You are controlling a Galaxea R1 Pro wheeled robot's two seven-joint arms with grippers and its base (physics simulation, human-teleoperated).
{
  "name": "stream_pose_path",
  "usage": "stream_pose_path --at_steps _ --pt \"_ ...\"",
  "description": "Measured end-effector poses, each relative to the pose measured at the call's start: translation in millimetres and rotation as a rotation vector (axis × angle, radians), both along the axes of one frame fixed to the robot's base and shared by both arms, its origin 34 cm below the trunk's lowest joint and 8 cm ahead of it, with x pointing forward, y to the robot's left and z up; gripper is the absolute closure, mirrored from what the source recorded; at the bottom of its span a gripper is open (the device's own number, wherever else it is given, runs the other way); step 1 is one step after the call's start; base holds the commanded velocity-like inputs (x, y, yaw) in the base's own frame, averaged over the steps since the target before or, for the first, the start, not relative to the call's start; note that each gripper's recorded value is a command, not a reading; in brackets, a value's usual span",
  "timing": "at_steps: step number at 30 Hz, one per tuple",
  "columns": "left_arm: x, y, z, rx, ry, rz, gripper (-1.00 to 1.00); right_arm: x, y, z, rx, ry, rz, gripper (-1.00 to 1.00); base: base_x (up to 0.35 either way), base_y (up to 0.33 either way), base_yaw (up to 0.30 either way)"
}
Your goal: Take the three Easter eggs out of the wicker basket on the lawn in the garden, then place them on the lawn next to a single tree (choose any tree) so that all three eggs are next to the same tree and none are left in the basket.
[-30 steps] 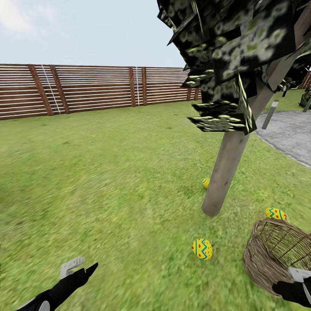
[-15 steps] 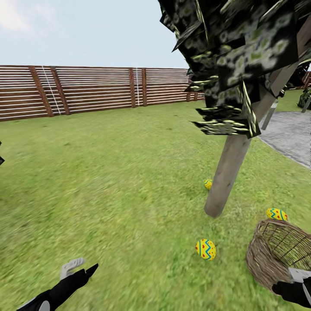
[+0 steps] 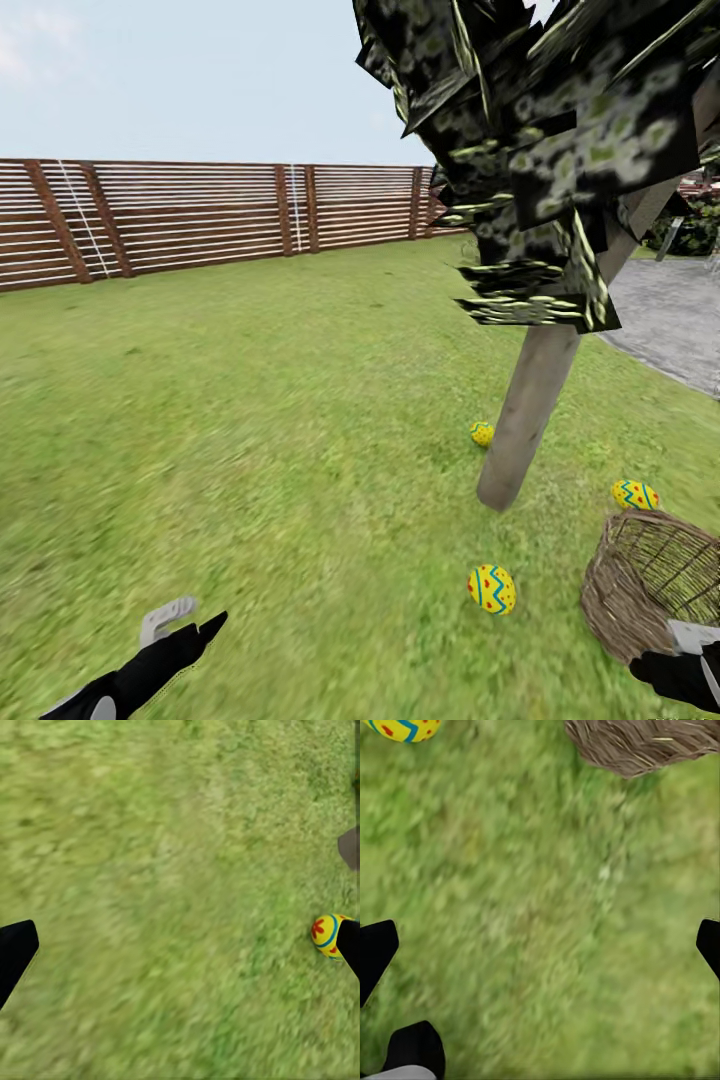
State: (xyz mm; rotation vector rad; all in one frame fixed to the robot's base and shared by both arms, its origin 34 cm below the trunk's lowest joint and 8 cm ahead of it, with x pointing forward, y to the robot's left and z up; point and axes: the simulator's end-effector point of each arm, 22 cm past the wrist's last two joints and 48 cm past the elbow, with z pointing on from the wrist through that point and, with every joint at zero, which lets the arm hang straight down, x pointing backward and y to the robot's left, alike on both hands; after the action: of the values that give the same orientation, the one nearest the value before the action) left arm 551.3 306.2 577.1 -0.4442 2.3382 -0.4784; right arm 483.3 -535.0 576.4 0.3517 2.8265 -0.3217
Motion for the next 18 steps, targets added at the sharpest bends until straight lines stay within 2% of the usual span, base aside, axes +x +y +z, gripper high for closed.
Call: stream_pose_path --at_steps 18 --pt "5.2 -0.7 39.3 -0.001 -0.013 -0.001 -1.0 5.6 0.4 38.6 0.001 -0.016 0.0 -1.0 0.155 0.322 -0.231"
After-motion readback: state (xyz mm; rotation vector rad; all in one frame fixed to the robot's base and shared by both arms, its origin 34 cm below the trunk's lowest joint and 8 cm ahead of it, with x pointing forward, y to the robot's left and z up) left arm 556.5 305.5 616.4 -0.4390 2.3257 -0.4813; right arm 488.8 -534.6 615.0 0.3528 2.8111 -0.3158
